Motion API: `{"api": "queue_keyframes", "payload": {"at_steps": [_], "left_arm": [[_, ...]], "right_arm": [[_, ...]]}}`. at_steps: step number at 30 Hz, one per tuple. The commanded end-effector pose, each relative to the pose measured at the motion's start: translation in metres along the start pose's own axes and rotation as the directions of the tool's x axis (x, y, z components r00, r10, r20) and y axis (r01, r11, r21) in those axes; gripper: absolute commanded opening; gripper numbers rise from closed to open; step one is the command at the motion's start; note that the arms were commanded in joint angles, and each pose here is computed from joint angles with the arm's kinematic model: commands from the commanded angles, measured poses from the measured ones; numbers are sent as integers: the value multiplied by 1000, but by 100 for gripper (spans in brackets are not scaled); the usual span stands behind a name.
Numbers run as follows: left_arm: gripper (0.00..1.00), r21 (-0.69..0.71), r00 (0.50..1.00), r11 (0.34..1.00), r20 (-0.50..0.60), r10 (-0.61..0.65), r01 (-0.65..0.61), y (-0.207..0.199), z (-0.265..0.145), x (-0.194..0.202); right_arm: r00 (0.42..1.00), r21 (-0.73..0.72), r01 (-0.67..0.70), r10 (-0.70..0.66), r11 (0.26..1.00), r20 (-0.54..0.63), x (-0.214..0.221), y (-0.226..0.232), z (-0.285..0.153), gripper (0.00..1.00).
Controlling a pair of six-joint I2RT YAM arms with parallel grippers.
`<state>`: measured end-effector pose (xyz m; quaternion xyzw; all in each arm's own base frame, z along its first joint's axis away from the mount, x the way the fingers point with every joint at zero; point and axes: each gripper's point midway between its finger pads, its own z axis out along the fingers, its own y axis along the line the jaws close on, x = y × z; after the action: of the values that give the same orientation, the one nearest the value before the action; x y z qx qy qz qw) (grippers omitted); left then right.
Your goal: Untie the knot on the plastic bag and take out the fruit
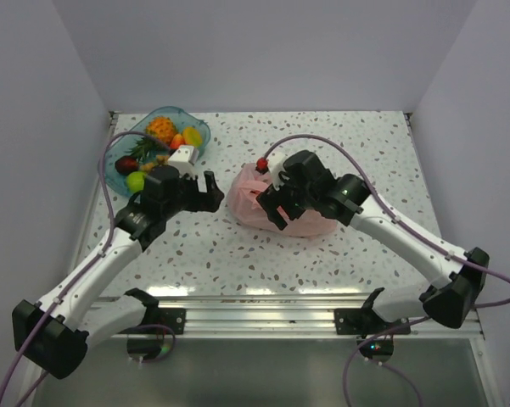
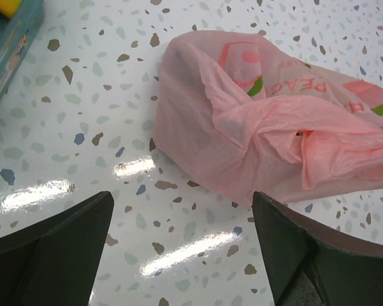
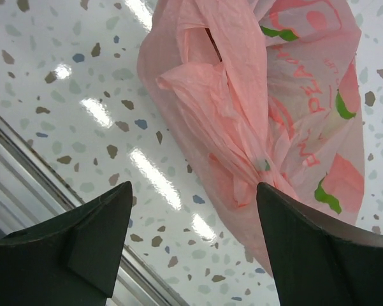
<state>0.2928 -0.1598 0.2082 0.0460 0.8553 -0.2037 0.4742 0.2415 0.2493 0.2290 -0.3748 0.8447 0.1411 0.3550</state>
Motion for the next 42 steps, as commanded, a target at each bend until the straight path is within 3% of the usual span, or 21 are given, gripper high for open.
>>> {"api": "queue_keyframes", "payload": {"at_steps": [1,7,12,18,19,23,27,35,42], "left_arm": [[96,15,996,997,-35,79,-78,-6,-2,2],[97,-19,998,999,-39,43,-44,-3,-3,9],[97,-1,998,1000,-50,30,-30,-7,-3,17],[97,43,998,998,-39,39,-37,-22,-1,15],[97,44,998,998,-38,42,-40,-23,-1,15],[98,51,997,997,-35,62,-60,-26,-1,10],[98,59,996,994,-21,91,-90,-31,2,1],[100,135,968,958,38,249,-252,-60,15,-25],[100,326,881,828,31,473,-456,-109,29,-14]], "right_arm": [[992,89,125,-126,988,7,-20,-12,1,82],[977,243,209,-210,947,-20,-29,-26,22,82],[980,318,199,-194,927,-47,-18,-35,37,79],[989,298,144,-144,944,-21,-3,-29,41,50],[989,295,145,-141,944,-35,3,-29,42,39],[996,295,84,-86,952,-4,8,-27,36,13],[996,265,-19,-5,964,87,5,-21,22,4],[919,96,-249,204,964,336,3,0,-4,4],[863,72,-375,319,924,392,15,-3,-8,0]]}}
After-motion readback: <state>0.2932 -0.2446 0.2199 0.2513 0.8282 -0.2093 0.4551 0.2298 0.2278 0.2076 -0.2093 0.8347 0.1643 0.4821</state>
